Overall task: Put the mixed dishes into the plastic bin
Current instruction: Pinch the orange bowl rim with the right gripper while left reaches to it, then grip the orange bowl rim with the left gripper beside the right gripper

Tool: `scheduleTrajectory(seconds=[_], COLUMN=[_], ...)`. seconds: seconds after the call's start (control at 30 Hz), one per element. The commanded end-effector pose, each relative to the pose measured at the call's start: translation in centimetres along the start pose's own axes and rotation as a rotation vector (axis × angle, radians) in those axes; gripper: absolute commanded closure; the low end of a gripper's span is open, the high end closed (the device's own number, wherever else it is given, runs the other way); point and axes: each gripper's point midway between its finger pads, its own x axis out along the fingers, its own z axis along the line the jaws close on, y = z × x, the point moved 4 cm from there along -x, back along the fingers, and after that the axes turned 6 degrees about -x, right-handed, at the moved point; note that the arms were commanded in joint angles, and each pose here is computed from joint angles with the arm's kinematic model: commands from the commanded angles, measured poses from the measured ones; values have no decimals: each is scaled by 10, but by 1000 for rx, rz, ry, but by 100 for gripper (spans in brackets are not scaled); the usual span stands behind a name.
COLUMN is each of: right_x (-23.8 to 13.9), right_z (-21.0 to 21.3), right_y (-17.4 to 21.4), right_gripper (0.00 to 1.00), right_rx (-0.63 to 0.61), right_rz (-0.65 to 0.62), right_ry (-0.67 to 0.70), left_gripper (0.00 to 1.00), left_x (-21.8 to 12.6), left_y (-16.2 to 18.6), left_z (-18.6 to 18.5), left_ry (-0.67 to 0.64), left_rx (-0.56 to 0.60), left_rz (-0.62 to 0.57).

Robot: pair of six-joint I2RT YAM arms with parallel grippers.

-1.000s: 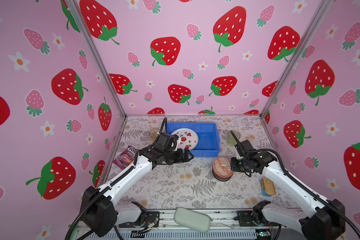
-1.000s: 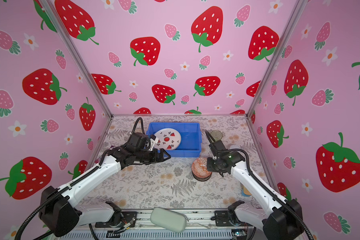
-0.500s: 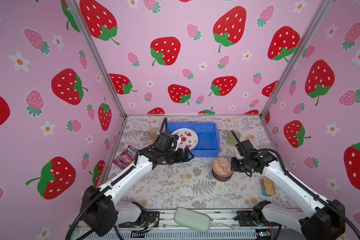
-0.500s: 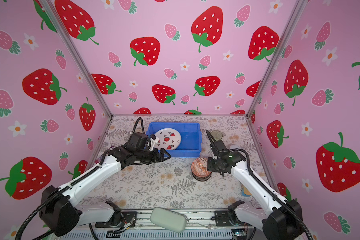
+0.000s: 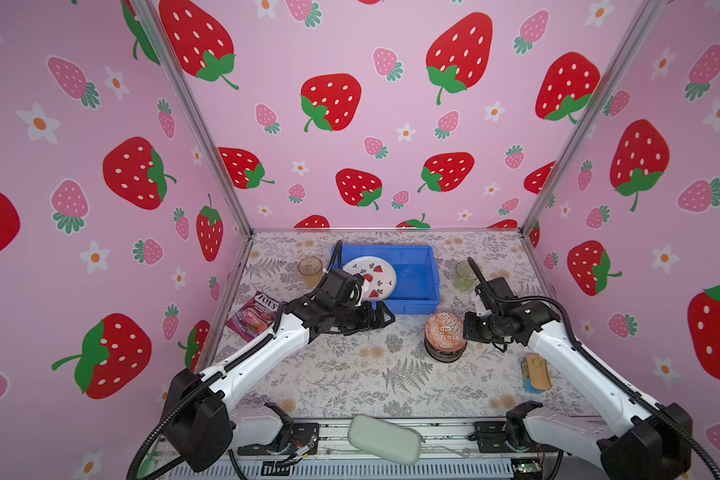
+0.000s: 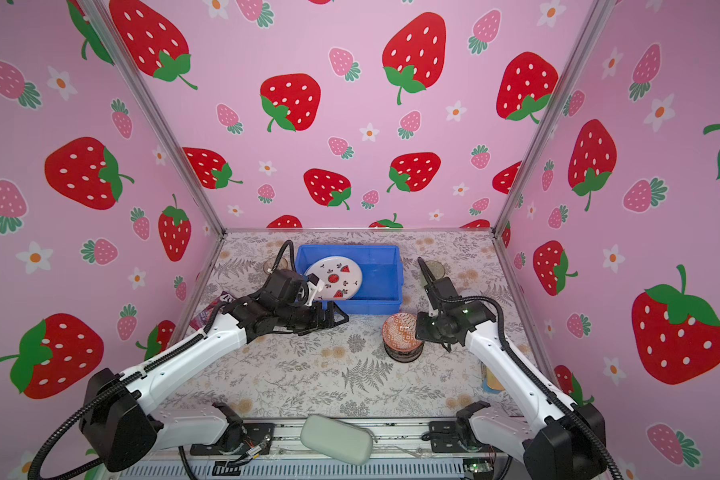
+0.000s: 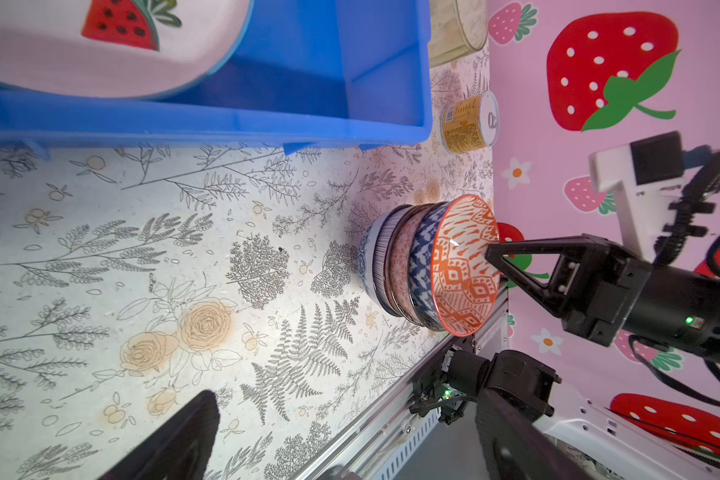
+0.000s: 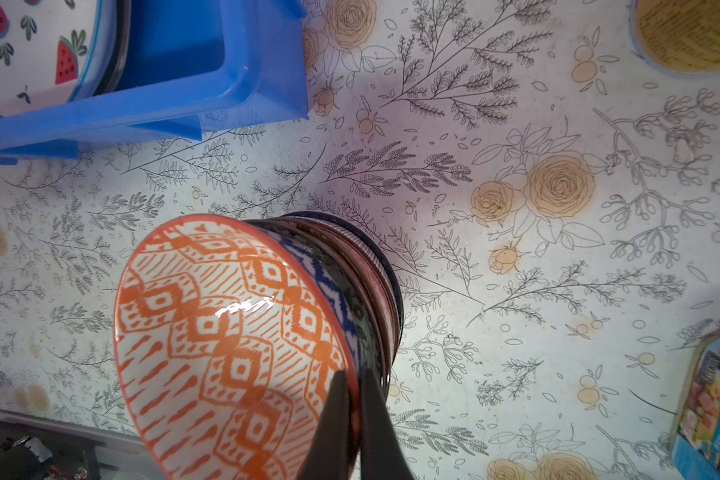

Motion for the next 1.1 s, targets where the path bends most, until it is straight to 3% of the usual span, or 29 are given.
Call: scheduleTrajectory(seconds=[0.0, 0.57, 1.07], right_x=[-20, -34, -37], right_z=[10, 18, 24], right_y=[-14, -24, -31], right_gripper=[99, 100, 100], right_rx=[-12, -58, -92], right_rz=[-67, -75, -72], right_ry=[-61, -78, -98], left_gripper=[1, 1, 25], left_x=[-1, 52, 76], left_y=[-6, -2, 2], left_z=[-23, -74, -81], left_ry=[32, -47, -150], left_rx=[0, 119, 176], left_rz=[-27, 80, 117])
